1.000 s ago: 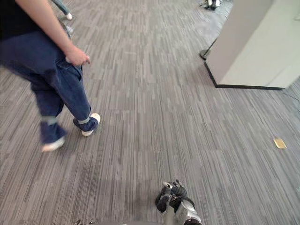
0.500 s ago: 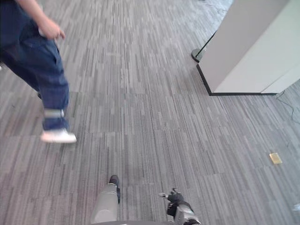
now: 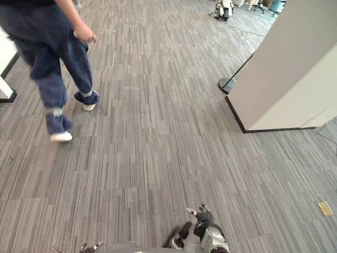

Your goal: Organize washtable

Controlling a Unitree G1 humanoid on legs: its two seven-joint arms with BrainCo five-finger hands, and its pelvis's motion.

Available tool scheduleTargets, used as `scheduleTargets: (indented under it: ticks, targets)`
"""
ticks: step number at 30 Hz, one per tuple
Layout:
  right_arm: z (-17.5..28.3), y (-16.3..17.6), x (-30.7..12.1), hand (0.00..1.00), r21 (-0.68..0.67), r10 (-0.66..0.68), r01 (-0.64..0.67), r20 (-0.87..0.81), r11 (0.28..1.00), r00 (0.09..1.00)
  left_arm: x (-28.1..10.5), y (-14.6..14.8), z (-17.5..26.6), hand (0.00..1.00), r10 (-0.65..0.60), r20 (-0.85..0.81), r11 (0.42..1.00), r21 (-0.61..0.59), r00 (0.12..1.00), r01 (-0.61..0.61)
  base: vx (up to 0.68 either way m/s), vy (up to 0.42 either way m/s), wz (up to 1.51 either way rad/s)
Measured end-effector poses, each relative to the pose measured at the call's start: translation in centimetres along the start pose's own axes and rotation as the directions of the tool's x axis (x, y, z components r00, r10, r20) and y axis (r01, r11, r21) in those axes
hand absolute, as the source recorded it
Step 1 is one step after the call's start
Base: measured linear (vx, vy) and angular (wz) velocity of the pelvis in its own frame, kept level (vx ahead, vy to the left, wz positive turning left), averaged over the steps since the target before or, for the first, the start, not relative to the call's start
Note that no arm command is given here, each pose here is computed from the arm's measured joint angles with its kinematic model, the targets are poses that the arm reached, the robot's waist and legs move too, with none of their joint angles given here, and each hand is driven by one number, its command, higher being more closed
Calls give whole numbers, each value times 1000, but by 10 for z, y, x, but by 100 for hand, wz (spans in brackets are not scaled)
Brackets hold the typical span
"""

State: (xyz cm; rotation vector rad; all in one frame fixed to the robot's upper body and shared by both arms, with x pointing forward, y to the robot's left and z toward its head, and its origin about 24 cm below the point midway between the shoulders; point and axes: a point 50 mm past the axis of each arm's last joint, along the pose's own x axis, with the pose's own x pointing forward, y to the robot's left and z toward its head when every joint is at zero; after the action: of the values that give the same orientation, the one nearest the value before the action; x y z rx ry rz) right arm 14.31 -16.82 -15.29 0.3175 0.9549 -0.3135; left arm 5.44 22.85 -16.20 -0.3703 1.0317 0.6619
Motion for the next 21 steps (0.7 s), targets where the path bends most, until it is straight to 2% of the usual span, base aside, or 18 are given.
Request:
scheduleTargets:
  ticks: [2, 4, 5, 6, 8, 13, 18, 21]
  targets:
    - [2, -8, 0, 0, 63, -37, 36, 2, 997, 999, -4, 4, -15, 0, 9, -41, 1000, 2, 999, -9, 638, 13, 61]
    - [-17, -18, -6, 0, 76, -71, 75, -54, 994, 996, -7, 16, -20, 0, 30, -50, 999, -16, 998, -31, 632, -43, 78]
    - [-8, -35, -6, 0, 59, -108, 110, -31, 992, 994, -12, 11, -36, 0, 24, -98, 999, -38, 995, -28, 610, 34, -48]
    - [-2, -35, -4, 0, 59, -107, 108, -22, 992, 994, -22, 19, -62, 0, 44, -176, 998, -26, 983, -49, 652, 163, -113]
    - [4, -33, -2, 0, 87, -109, 109, -7, 990, 994, -28, 16, -78, 0, 41, -232, 998, -32, 972, -49, 492, 212, -123]
    - [-8, -1, 0, 0, 73, -26, 31, -71, 997, 997, -21, 28, -58, 0, 77, -170, 993, -78, 982, -91, 482, 231, -61]
    - [-22, 6, -2, 0, 51, -12, 18, -126, 999, 992, -23, 42, -55, 0, 143, -150, 976, -142, 978, -164, 519, 395, -41]
    - [-21, 4, -2, 0, 50, -15, 21, -112, 999, 994, -26, 47, -63, 0, 152, -182, 974, -139, 971, -179, 472, 377, -72]
